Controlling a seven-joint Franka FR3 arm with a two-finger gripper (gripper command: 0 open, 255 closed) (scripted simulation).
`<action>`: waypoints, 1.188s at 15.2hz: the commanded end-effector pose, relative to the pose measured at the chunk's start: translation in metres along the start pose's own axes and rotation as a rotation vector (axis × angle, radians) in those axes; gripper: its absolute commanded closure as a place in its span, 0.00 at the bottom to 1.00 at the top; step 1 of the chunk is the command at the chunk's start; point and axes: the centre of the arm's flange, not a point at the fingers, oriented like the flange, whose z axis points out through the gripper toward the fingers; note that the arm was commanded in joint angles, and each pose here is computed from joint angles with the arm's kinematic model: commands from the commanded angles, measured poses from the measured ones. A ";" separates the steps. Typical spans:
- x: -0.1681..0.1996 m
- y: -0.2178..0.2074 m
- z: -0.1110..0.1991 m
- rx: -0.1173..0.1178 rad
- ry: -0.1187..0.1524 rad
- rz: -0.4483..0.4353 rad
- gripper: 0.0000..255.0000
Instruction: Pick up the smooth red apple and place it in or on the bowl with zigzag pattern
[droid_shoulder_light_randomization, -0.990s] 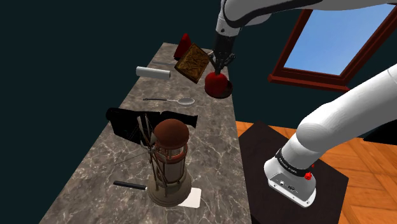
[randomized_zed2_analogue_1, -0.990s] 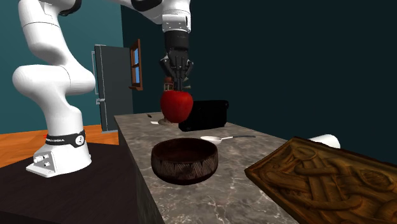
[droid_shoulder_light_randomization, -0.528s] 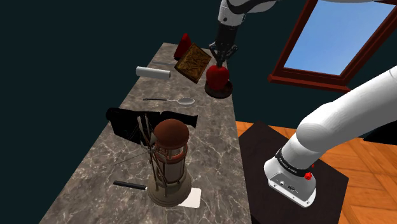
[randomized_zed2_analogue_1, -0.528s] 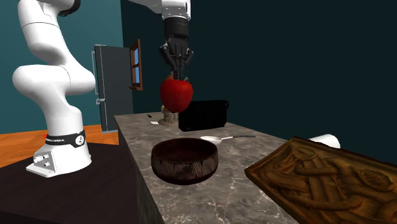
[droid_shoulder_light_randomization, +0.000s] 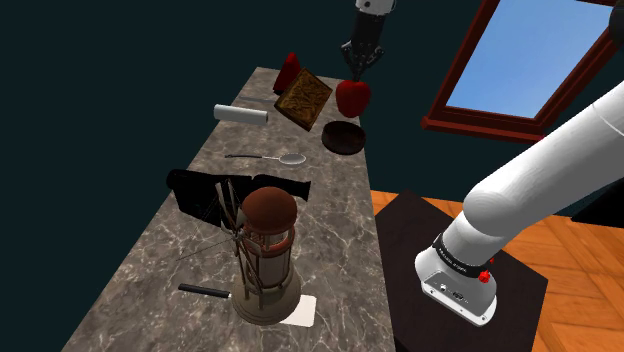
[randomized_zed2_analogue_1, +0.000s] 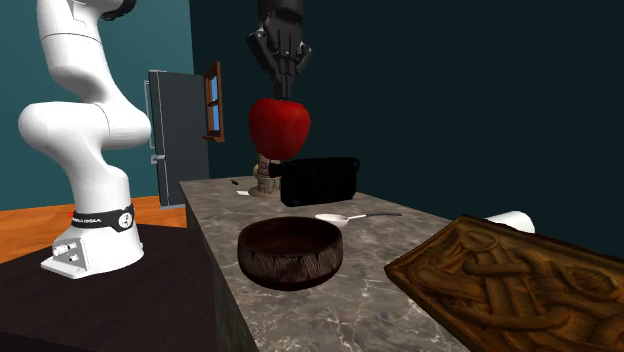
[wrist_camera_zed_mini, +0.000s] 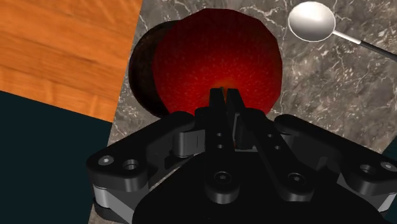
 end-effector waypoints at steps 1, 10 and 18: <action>0.020 0.012 -0.009 0.000 0.000 -0.001 1.00; 0.062 0.042 -0.005 0.000 0.000 -0.001 1.00; 0.062 0.042 0.037 0.000 0.000 -0.001 1.00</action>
